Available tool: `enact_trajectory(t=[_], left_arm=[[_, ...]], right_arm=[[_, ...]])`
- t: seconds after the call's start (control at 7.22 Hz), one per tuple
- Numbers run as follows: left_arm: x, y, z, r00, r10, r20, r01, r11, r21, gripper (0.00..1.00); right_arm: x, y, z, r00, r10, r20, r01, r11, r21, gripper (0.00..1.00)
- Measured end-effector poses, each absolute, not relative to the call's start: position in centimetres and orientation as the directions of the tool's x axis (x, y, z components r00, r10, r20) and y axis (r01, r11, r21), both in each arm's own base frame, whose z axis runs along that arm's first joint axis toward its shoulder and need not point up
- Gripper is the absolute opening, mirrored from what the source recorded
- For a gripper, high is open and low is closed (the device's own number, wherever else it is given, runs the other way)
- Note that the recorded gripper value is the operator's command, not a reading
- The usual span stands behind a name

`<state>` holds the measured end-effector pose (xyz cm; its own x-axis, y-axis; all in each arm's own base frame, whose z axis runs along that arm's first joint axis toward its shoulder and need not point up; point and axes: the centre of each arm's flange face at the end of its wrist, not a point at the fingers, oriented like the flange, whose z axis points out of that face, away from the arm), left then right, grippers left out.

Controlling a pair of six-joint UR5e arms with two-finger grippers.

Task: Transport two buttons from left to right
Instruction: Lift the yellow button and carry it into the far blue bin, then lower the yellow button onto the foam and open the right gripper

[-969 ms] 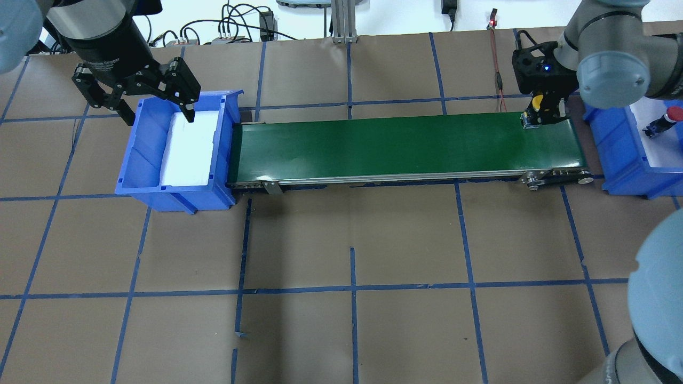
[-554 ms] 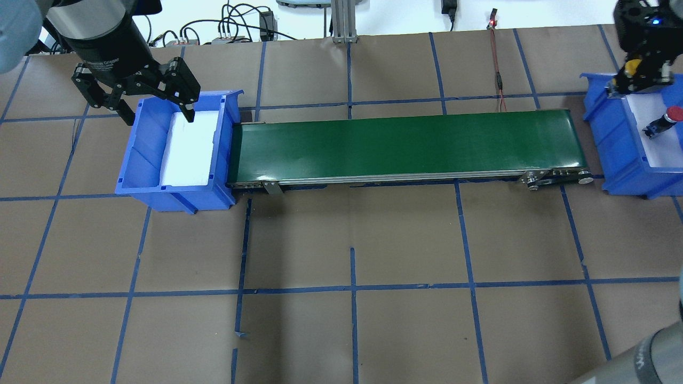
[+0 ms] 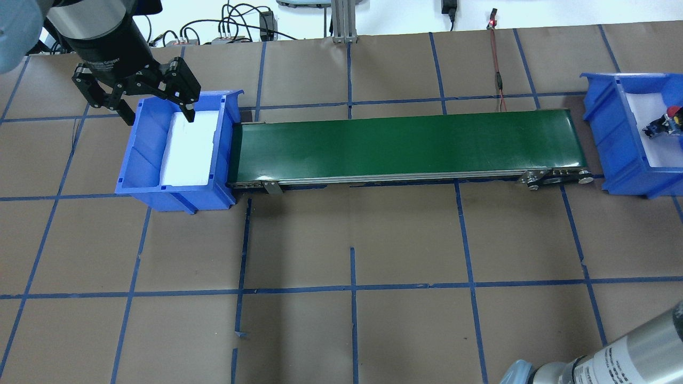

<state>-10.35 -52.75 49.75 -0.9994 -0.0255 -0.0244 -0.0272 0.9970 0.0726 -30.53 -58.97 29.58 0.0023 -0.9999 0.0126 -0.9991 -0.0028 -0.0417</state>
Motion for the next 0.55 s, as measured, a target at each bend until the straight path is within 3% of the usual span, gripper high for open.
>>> enact_trajectory(t=[0.14,0.28,0.55], left_arm=[[-10.4,-52.7,49.8,-0.999,-0.025,-0.024,-0.027,0.997,0.072,1.0],[-10.4,-52.7,49.8,-0.999,-0.026,-0.024,-0.027,0.997,0.073,1.0],[-10.4,-52.7,49.7,-0.999,-0.026,-0.024,-0.028,0.997,0.074,1.0]], right_arm=[[-30.6,-58.9,27.5,0.013,-1.0,0.011,-0.999,-0.014,-0.048,0.34],[-30.5,-58.9,26.3,0.015,-1.0,0.01,-0.998,-0.016,-0.054,0.61],[-30.3,-59.3,24.6,0.022,-1.0,0.006,-0.998,-0.022,-0.063,0.99]])
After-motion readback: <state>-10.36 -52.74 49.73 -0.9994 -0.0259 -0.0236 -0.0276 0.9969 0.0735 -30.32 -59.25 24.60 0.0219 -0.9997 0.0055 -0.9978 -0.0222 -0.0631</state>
